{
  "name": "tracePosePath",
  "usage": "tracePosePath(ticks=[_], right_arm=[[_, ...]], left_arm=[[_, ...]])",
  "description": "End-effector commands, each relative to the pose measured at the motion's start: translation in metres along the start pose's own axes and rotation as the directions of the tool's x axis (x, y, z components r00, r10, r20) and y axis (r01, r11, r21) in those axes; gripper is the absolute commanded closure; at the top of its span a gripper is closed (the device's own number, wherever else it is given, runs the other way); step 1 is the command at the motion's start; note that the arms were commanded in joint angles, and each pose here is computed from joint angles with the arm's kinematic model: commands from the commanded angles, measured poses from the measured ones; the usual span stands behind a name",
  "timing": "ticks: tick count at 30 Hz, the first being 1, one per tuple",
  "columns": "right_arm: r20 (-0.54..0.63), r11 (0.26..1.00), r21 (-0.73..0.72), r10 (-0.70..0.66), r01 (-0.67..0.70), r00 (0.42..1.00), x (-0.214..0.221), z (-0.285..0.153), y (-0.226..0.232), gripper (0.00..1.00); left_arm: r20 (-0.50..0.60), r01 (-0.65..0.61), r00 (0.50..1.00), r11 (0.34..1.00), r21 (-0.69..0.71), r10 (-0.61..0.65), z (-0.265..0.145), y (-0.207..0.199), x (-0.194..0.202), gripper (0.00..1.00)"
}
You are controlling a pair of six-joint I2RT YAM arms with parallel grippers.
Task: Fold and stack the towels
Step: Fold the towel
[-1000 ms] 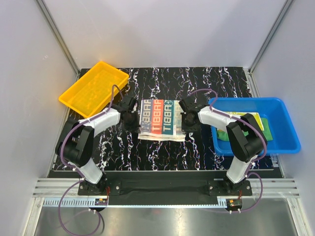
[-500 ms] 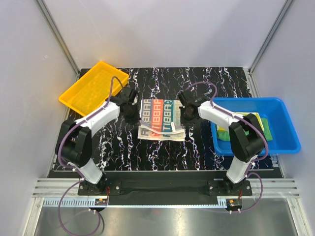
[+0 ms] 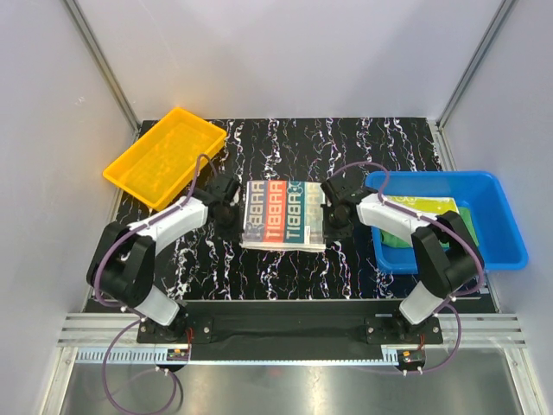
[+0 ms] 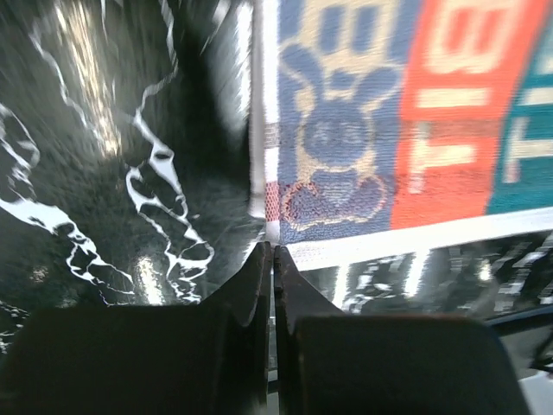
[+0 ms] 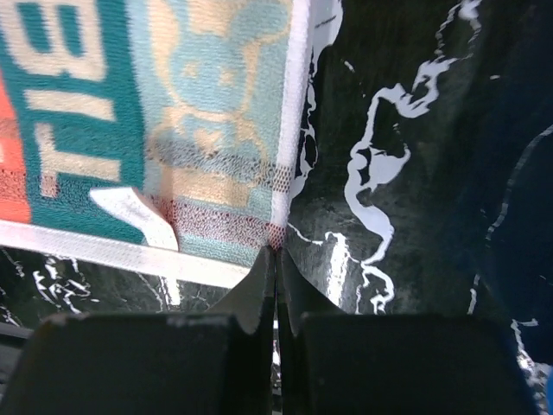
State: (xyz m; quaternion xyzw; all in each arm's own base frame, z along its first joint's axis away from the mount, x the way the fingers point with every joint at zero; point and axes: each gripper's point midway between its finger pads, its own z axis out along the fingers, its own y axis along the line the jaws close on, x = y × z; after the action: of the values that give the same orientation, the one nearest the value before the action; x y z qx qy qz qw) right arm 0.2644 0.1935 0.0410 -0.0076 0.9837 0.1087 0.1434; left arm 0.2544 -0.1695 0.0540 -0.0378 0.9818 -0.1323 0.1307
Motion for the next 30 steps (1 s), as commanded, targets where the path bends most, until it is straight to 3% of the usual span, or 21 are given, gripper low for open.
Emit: tracePosePath(ticks=[1, 14, 16, 20, 21, 26, 30], right_arm=[[0.03, 0.999, -0.049, 0.025, -0.023, 0.999, -0.006, 0.014, 0.008, 1.0], [0.027, 0.999, -0.031, 0.031, -0.03, 0.999, 0.004, 0.023, -0.001, 1.0], [0.024, 0.999, -0.029, 0.034, -0.034, 0.999, 0.006, 0.022, -0.002, 0.92], [0.048, 0.999, -0.04, 0.031, -0.029, 0.998, 0.0, 0.006, 0.001, 0.77], [0.071, 0.998, -0.049, 0.028, -0.024, 0.997, -0.008, -0.001, 0.005, 0.75], [0.152, 0.999, -0.046, -0.013, 0.021, 0.988, -0.041, -0.029, 0.015, 0.71], [0.266, 0.993, -0.045, -0.095, 0.111, 0.959, -0.098, -0.028, 0.028, 0.83]], left_arm=[[0.021, -0.004, 1.0, 1.0, 0.006, 0.004, 0.014, 0.003, -0.002, 1.0], [-0.002, -0.012, 1.0, 0.999, -0.047, 0.011, 0.025, 0.016, 0.005, 1.0], [0.004, -0.01, 1.0, 0.998, -0.06, 0.01, 0.023, 0.018, 0.004, 1.0], [-0.007, -0.011, 1.0, 0.997, -0.072, 0.01, 0.011, 0.014, 0.0, 0.67], [0.029, -0.016, 0.999, 0.999, -0.05, 0.017, 0.0, 0.005, -0.012, 0.64], [0.127, -0.096, 0.988, 0.994, 0.048, 0.09, -0.035, -0.036, -0.062, 0.57], [0.204, -0.13, 0.973, 0.984, 0.123, 0.103, -0.028, -0.068, -0.118, 0.57]])
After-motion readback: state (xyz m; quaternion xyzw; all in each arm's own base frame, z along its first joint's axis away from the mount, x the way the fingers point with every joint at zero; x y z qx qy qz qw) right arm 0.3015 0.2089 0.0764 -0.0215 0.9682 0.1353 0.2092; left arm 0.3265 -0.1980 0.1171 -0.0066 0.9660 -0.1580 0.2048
